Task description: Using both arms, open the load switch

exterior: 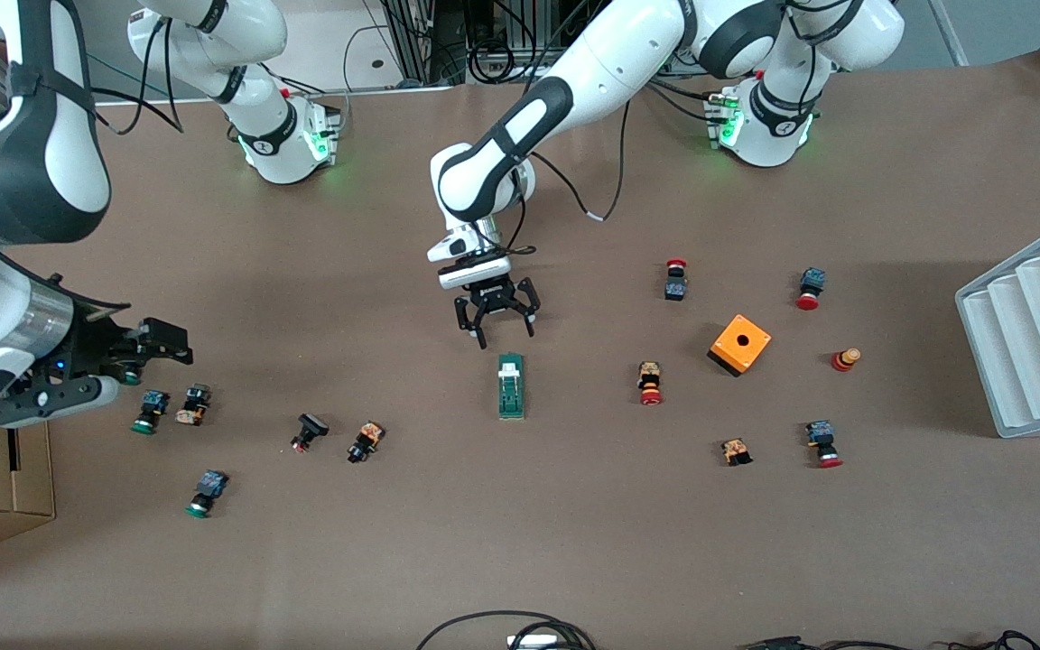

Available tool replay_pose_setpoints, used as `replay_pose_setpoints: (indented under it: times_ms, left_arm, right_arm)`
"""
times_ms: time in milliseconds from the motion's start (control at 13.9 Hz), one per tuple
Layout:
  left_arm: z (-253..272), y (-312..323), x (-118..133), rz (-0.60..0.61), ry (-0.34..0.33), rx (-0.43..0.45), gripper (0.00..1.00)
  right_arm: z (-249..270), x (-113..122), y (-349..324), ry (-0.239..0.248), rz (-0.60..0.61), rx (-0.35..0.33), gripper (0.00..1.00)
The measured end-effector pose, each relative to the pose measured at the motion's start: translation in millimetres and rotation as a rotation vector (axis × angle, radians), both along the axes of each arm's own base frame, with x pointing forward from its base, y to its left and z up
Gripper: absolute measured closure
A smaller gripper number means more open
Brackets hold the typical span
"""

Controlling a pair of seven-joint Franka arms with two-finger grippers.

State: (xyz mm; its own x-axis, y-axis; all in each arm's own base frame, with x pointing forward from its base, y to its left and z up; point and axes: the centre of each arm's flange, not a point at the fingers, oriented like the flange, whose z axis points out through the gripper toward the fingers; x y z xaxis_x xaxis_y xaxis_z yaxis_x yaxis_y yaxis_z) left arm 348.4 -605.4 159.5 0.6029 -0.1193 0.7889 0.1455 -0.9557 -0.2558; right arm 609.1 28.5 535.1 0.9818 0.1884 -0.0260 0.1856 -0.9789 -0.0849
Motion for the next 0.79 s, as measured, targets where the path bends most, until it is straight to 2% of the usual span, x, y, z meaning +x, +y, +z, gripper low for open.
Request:
replay_pose_setpoints:
  times_ms: [216, 431, 790]
  left_arm:
    - [27.1, -4.3, 7.6, -0.003, 0.063, 0.027, 0.0]
    - [49.6, -1.7, 20.2, 0.004, 0.104, 0.037, 0.0]
    - [110.8, 11.0, 52.9, -0.014, 0.253, 0.074, 0.0]
  right_arm:
    - [18.5, -12.6, -7.8, -0.002, -0.01, 0.002, 0.0]
    - [18.3, -14.5, -11.7, -0.001, -0.002, -0.022, 0.0]
    - [21.9, -16.6, -5.0, 0.004, 0.006, -0.025, 0.0]
